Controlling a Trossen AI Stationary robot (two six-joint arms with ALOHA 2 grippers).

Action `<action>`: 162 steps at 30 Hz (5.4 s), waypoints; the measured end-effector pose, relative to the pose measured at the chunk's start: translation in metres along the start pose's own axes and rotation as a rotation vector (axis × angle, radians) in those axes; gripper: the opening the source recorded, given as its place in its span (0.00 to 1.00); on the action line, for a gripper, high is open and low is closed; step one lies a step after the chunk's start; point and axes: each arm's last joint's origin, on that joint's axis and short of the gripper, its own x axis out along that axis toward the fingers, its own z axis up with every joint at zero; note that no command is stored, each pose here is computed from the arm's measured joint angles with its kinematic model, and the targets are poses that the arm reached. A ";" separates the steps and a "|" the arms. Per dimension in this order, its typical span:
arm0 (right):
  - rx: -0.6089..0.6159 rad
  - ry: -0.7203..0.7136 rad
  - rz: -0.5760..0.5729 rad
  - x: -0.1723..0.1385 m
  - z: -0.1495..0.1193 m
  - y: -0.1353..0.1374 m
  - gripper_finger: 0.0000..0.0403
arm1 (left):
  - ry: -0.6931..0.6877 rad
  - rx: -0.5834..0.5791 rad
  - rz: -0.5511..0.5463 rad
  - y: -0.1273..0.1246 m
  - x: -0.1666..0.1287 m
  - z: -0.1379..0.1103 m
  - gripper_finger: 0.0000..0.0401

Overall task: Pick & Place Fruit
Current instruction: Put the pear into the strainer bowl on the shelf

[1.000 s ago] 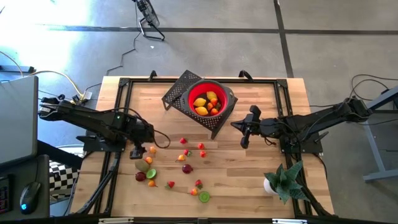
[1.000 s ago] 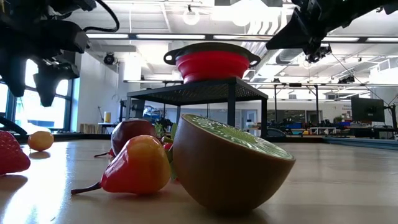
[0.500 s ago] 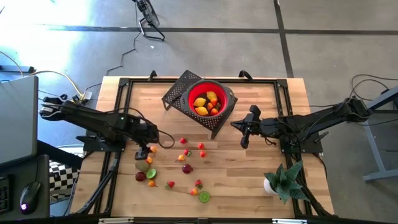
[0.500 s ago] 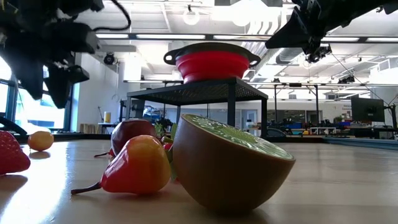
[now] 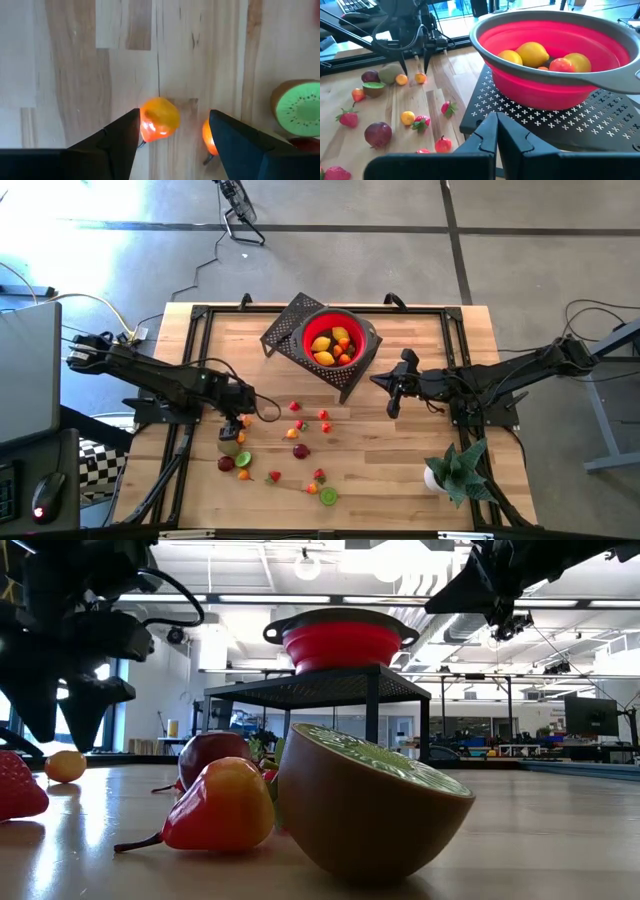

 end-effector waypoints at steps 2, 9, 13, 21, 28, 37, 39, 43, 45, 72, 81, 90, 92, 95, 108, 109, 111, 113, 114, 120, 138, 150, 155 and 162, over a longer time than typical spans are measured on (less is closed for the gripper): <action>0.000 -0.002 0.001 0.000 0.000 0.000 0.01 | 0.011 -0.001 0.006 0.000 0.001 0.000 0.58; 0.001 -0.002 0.001 0.000 0.000 0.000 0.01 | 0.007 0.002 0.041 0.001 0.002 0.000 0.58; 0.001 -0.002 0.001 0.000 0.000 0.000 0.01 | 0.007 -0.003 0.050 0.002 0.002 0.000 0.58; 0.001 -0.002 0.001 0.000 0.000 0.000 0.01 | 0.006 -0.013 0.052 0.002 0.002 0.000 0.58; 0.000 -0.002 0.001 0.000 0.000 0.000 0.01 | 0.004 -0.013 0.060 0.002 0.002 0.000 0.58; 0.001 -0.001 0.001 0.000 0.000 0.000 0.01 | -0.020 -0.056 0.040 0.006 0.018 -0.011 0.58; 0.001 -0.002 0.001 0.000 0.000 0.000 0.01 | -0.021 -0.056 0.040 0.006 0.018 -0.011 0.58; 0.000 -0.001 0.001 0.000 0.000 0.000 0.01 | -0.021 -0.056 0.042 0.006 0.018 -0.011 0.58; 0.001 -0.002 0.001 0.000 0.000 0.000 0.01 | -0.022 -0.056 0.043 0.006 0.018 -0.011 0.58; -0.002 -0.001 0.001 0.000 0.000 0.000 0.01 | -0.012 -0.050 0.053 0.008 0.024 -0.018 0.58; -0.002 -0.001 0.001 0.000 0.000 0.000 0.01 | -0.029 -0.078 0.046 0.009 0.027 -0.020 0.58; -0.002 -0.001 0.001 0.000 0.000 0.000 0.01 | -0.028 -0.078 0.039 0.009 0.027 -0.020 0.58; -0.002 -0.001 0.001 0.000 0.000 0.000 0.01 | -0.029 -0.078 0.039 0.009 0.027 -0.020 0.58; -0.002 -0.001 0.001 0.000 0.000 0.000 0.01 | -0.029 -0.078 0.038 0.009 0.027 -0.020 0.58; -0.002 -0.001 0.001 0.000 0.000 0.000 0.01 | -0.031 -0.082 0.028 0.009 0.028 -0.020 0.38; -0.002 -0.001 0.001 0.000 0.000 0.000 0.01 | -0.031 -0.082 0.026 0.009 0.028 -0.020 0.38; -0.002 -0.001 0.001 0.000 0.000 0.000 0.01 | -0.030 -0.084 0.023 0.009 0.028 -0.020 0.37; -0.002 -0.001 0.001 0.000 0.000 0.000 0.01 | -0.030 -0.084 0.022 0.008 0.028 -0.020 0.37; -0.002 -0.001 0.001 0.000 0.000 0.000 0.01 | -0.030 -0.084 0.021 0.008 0.028 -0.020 0.37; -0.002 -0.001 0.001 0.000 0.000 0.000 0.01 | -0.030 -0.084 0.020 0.008 0.028 -0.020 0.37; -0.010 0.021 0.079 0.000 -0.001 0.002 0.01 | -0.205 -0.031 -0.047 -0.007 -0.009 0.029 0.37; -0.102 0.018 0.082 0.000 -0.001 0.002 0.01 | -0.560 -0.124 0.049 -0.021 -0.072 0.086 0.37; -0.138 0.016 0.082 0.000 -0.001 0.002 0.01 | -0.714 -0.155 0.115 -0.026 -0.106 0.105 0.37; -0.141 0.016 0.082 0.000 -0.001 0.002 0.01 | -0.866 -0.118 0.174 -0.031 -0.140 0.120 0.37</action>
